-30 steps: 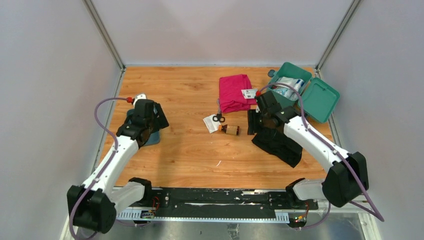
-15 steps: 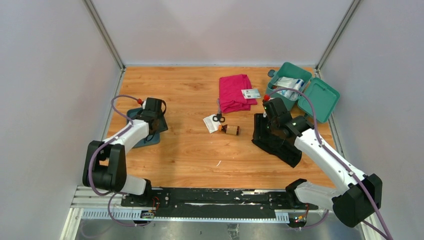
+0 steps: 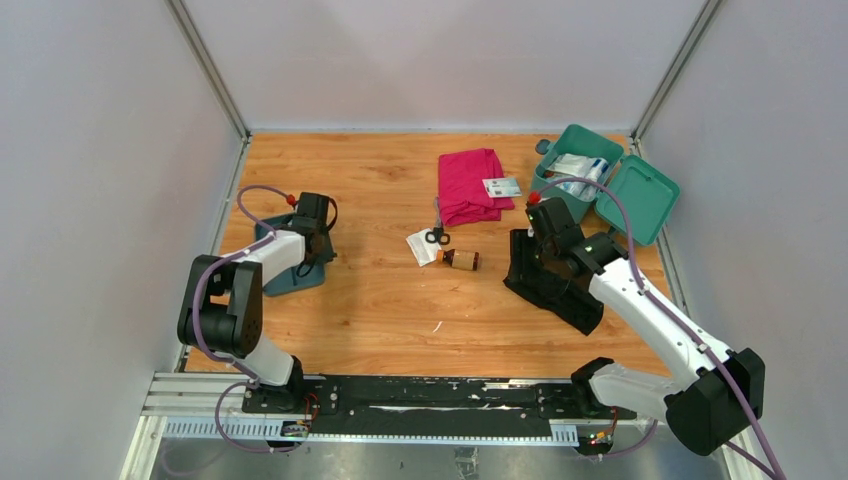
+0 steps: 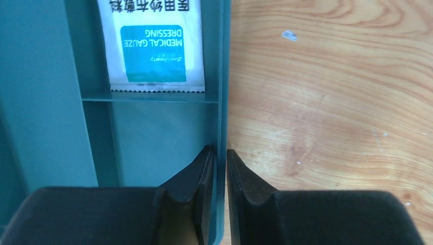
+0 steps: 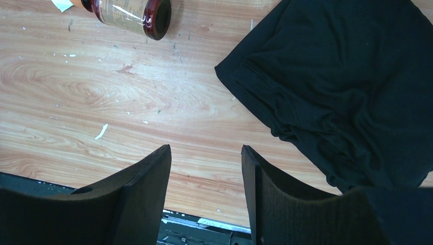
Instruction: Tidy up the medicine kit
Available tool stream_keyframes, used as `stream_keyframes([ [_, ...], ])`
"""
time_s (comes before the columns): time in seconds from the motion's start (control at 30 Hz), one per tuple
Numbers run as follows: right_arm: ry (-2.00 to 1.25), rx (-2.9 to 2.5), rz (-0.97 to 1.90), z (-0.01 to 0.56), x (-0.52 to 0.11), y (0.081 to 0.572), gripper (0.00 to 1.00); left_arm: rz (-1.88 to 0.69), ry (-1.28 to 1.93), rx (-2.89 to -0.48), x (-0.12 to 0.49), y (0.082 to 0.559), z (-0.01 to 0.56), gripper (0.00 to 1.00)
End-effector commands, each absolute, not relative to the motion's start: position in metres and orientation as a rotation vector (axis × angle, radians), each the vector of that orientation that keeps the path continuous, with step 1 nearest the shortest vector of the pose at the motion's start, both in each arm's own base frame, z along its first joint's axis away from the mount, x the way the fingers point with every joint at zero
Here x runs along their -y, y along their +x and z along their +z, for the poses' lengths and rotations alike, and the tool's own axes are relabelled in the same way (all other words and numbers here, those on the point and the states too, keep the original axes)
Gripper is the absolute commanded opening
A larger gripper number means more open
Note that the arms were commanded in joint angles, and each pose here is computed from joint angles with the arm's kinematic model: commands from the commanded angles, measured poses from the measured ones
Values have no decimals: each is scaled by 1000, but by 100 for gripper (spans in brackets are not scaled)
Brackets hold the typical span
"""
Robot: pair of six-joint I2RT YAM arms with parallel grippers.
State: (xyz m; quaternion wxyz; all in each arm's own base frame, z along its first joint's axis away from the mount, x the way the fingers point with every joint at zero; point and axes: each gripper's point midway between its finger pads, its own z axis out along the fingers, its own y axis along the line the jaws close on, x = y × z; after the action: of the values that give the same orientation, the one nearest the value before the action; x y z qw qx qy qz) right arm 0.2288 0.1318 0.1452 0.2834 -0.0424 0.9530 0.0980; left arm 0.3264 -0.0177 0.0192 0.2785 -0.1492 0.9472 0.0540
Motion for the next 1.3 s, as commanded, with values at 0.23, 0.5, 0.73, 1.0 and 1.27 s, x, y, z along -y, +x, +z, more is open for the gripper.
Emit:
stream_keyframes([
  [0.23, -109, -2577, 230, 137, -124, 215, 58, -55, -185, -2530, 72, 328, 33, 9],
  [0.5, -102, -2574, 258, 139, -128, 215, 57, -126, 10, -2561, 128, 298, 28, 4],
  [0.73, -95, -2574, 291, 139, -134, 218, 57, -218, -12, -2591, 167, 264, 17, 3],
  [1.0, -98, -2576, 315, 138, -139, 215, 57, -266, -25, -2621, 209, 245, 12, 4],
  [1.27, -98, -2573, 306, 137, -137, 215, 57, -298, -44, -2616, 227, 252, 19, 32],
])
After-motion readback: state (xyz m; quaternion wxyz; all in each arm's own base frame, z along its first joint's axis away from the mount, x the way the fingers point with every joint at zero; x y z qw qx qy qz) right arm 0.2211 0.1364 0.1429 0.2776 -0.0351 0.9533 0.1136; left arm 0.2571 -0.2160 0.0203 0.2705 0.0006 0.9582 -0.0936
